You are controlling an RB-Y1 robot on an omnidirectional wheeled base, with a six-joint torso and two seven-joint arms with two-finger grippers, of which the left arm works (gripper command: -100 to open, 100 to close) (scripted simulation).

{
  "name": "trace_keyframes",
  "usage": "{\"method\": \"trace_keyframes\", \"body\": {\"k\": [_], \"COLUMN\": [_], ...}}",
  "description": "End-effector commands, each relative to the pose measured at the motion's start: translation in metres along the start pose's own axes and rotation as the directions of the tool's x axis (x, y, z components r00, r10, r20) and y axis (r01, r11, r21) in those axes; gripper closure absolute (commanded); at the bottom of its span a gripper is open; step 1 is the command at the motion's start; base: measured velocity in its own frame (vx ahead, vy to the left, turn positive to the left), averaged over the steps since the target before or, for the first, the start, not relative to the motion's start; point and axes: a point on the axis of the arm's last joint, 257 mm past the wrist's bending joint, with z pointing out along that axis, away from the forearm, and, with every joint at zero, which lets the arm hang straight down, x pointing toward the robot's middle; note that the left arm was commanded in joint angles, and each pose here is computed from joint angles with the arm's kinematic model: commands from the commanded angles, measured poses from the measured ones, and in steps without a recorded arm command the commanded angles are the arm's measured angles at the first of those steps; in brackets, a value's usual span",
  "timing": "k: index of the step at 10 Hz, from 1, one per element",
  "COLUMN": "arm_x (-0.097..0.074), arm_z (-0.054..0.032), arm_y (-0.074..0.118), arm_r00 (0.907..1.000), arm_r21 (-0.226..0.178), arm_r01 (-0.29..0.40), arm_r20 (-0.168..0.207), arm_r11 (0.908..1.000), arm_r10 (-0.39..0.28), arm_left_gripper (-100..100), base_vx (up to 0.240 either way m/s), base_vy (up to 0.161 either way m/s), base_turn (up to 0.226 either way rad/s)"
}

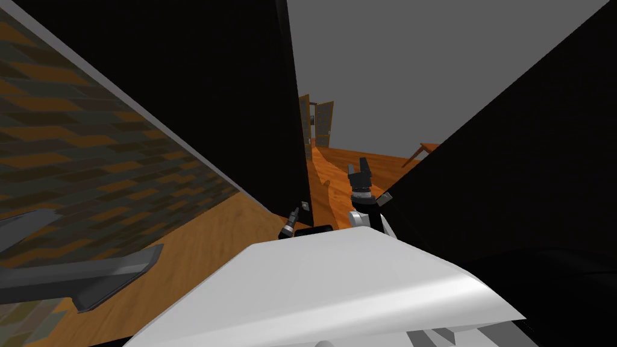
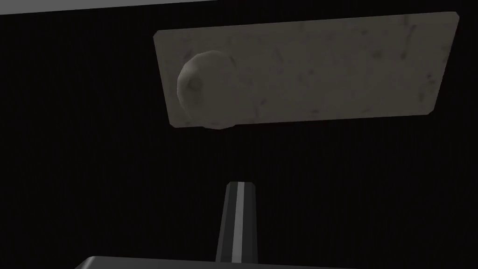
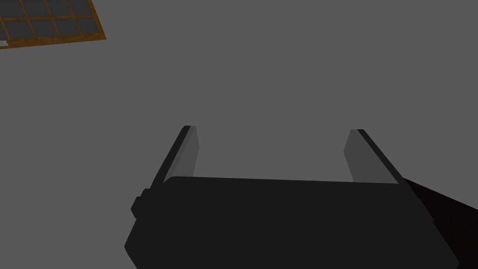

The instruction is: Push the door open

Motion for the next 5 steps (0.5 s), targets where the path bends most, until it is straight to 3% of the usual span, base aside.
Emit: {"method": "trace_keyframes", "body": {"k": [1,5], "arm_x": [0.0,0.014], "arm_z": [-0.0054,-0.0075], "arm_y": [0.0,-0.01], "arm_r00": [1.0,0.9973], "arm_r21": [-0.002,0.018], "arm_r01": [0.007,0.073], "arm_r20": [-0.004,0.007], "arm_r11": [1.0,0.9971], "arm_r10": [-0.007,-0.074], "arm_left_gripper": [-100,-100], "base_vx": [-0.195,-0.242], "base_vy": [0.04,0.014], "base_turn": [0.013,0.047]}}
